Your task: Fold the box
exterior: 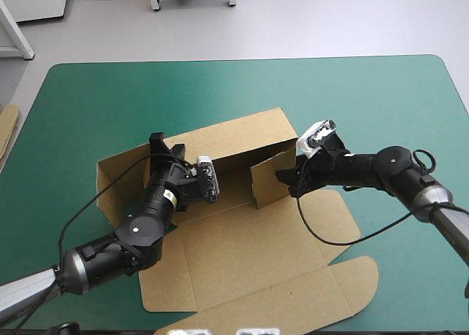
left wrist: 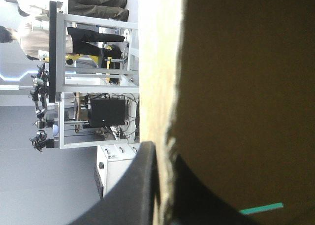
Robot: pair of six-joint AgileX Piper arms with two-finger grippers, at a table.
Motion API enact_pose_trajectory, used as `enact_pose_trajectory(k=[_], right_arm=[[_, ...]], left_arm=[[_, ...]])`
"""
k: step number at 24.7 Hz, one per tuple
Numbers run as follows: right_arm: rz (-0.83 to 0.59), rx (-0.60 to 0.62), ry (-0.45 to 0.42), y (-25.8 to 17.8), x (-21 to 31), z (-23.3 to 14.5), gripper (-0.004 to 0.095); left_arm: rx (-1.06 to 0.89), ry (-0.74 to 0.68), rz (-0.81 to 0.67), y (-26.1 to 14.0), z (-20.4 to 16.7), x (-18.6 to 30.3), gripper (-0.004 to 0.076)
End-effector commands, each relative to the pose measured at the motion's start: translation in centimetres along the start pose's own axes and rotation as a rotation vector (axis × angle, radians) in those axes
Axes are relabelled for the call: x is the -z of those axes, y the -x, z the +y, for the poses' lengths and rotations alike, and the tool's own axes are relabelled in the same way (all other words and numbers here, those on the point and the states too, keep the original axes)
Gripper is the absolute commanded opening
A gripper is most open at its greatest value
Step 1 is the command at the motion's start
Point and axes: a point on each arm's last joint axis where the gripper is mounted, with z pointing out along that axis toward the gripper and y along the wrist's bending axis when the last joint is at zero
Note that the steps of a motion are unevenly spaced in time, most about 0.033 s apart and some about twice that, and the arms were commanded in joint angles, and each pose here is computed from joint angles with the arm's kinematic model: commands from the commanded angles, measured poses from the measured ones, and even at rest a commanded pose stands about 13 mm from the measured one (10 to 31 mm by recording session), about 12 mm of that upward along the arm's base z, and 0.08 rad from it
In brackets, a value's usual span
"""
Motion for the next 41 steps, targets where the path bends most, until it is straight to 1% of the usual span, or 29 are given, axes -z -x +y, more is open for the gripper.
enact_pose_trajectory(k=[1, 4, 8, 11, 12, 14, 16, 21, 30, 33, 37, 39, 40, 41], right_arm=[[-0.088, 0.007, -0.042, 1.8, 0.8, 0.9, 0.0559], [-0.114, -0.011, -0.063, 2.2, 0.4, 1.3, 0.0559], [-0.132, 0.022, -0.102, 2.6, -0.4, 2.5, 0.0558], [-0.157, 0.047, -0.148, 3.0, -0.8, 3.1, 0.0557], [-0.176, 0.057, -0.195, 3.2, -0.9, 3.2, 0.0557], [-0.194, 0.056, -0.242, 3.4, -0.8, 3.0, 0.0555], [-0.211, 0.061, -0.286, 3.6, -0.7, 2.6, 0.0555], [-0.202, 0.105, -0.316, 3.5, -1.0, 2.2, 0.0555], [-0.219, 0.019, -0.327, 3.3, -1.8, 1.7, 0.0555], [-0.231, 0.001, -0.323, 3.4, -1.8, 1.7, 0.0537], [-0.241, -0.001, -0.33, 3.5, -1.7, 1.6, 0.0452], [-0.244, -0.002, -0.328, 3.5, -1.7, 1.7, 0.0371], [-0.245, -0.006, -0.325, 3.5, -1.7, 1.7, 0.0297], [-0.245, -0.008, -0.319, 3.5, -1.7, 1.7, 0.0111]], left_arm=[[0.077, 0.012, 0.014, 0.0, 0.8, 0.5, -0.0009], [0.077, 0.013, 0.018, -0.1, 0.8, 0.5, -0.0009], [0.077, 0.013, 0.018, -0.1, 0.8, 0.5, -0.0009], [0.078, 0.015, 0.025, -0.1, 0.8, 0.5, -0.0009], [0.076, 0.017, 0.027, -0.2, 0.8, 0.5, -0.0009], [0.066, 0.027, 0.025, -0.2, 0.9, 0.5, -0.0009], [0.057, 0.084, 0.009, 0.0, 1.5, 0.5, -0.0009], [0.074, 0.093, -0.012, 0.2, 1.6, 0.5, -0.0009], [0.103, 0.093, -0.004, 0.1, 1.6, 0.5, -0.0009], [0.104, 0.092, -0.001, 0.1, 1.6, 0.5, -0.0009], [0.113, 0.094, 0.0, 0.0, 1.6, 0.5, -0.0009], [0.12, 0.094, 0.0, 0.0, 1.6, 0.5, -0.0009], [0.12, 0.094, 0.0, 0.0, 1.6, 0.5, -0.0009], [0.122, 0.094, 0.0, 0.0, 1.6, 0.5, -0.0009]])
